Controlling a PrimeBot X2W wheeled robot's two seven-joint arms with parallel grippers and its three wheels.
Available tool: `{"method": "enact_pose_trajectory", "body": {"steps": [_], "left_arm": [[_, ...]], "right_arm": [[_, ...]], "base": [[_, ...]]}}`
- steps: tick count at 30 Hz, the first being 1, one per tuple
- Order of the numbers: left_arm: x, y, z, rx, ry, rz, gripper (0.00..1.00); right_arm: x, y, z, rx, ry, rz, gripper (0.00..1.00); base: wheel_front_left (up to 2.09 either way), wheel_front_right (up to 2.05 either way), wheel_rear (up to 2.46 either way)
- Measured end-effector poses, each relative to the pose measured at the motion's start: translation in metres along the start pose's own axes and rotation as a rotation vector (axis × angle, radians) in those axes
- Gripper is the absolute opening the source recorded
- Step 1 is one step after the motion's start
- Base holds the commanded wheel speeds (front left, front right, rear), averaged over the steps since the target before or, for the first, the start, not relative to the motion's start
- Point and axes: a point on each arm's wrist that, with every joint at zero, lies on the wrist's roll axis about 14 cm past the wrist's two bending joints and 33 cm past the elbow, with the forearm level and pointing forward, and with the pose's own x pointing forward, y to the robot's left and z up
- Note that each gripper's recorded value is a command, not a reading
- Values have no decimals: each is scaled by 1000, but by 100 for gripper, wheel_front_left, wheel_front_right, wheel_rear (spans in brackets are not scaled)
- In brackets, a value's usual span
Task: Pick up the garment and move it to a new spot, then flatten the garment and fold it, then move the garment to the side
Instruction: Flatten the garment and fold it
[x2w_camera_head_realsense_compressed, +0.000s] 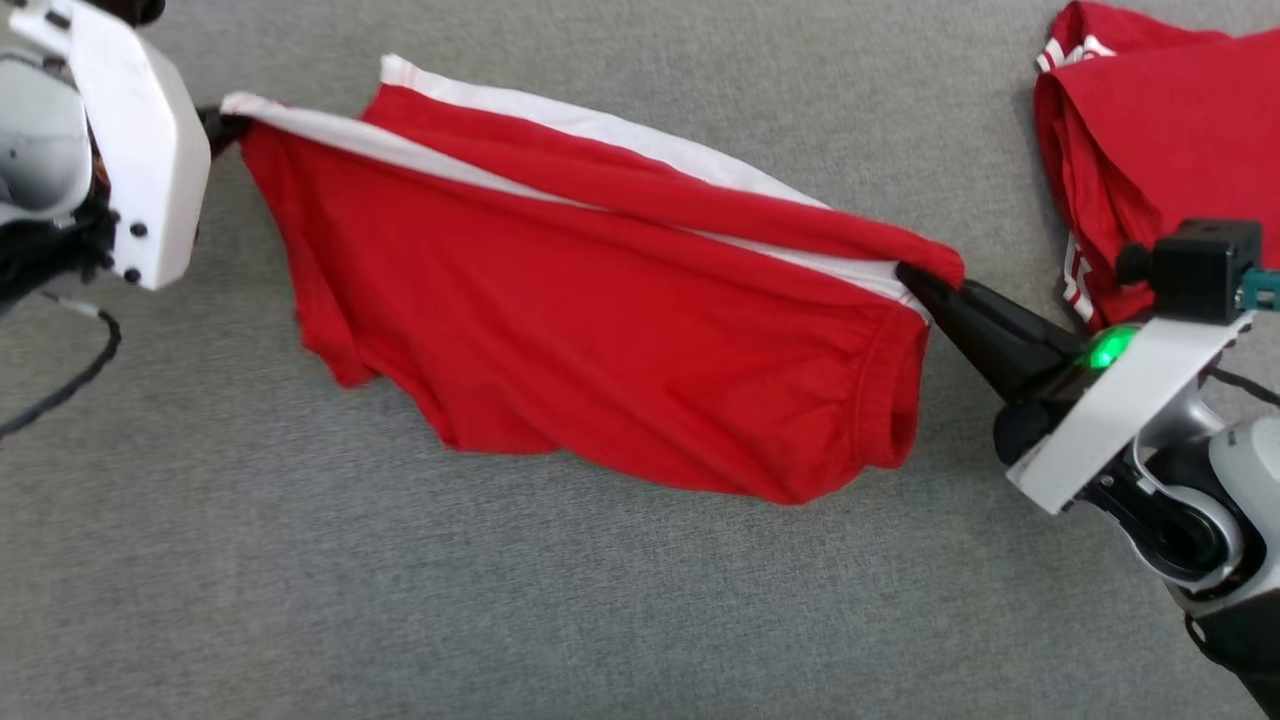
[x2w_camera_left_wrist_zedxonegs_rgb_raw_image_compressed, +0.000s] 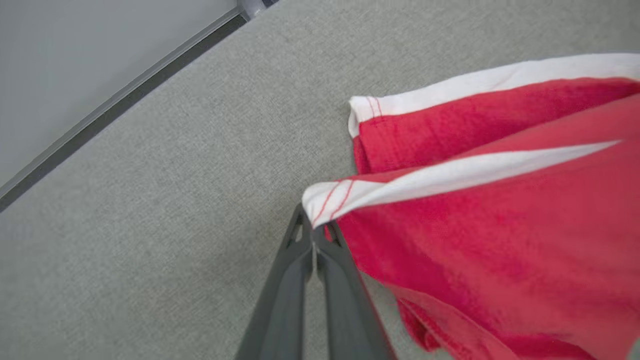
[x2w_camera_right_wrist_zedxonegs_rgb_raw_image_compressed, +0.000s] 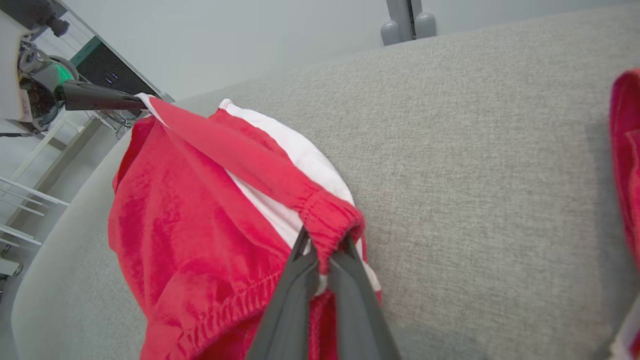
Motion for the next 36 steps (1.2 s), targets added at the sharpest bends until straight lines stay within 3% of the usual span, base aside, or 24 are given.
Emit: {"method": "enact_pose_trajectory", "body": {"steps": [6, 7, 8, 9, 20, 27, 36], "left_arm": [[45, -5, 5, 12, 45, -51, 0], [50, -5, 3, 8, 57, -54, 5], [55, -5, 0, 2, 71, -56, 75], [58, -5, -2, -4, 78, -58, 100], [29, -9, 10, -30, 16, -50, 100], [1, -22, -5, -155, 27, -106, 100], [22, -42, -29, -291, 146, -200, 100]], "right_arm": [[10, -13, -4, -2, 6, -33, 0], [10, -15, -5, -4, 12, -40, 13], [10, -16, -6, -2, 16, -44, 42], [11, -16, -7, 3, 20, -46, 100], [-16, -10, 3, 5, -3, -70, 100], [-46, -2, 33, 11, -173, -87, 100], [-69, -15, 31, 41, -223, -161, 100]], "base": [[0, 0, 0], [0, 0, 0], [0, 0, 0], [0, 0, 0], [0, 0, 0], [0, 0, 0], [0, 0, 0]]}}
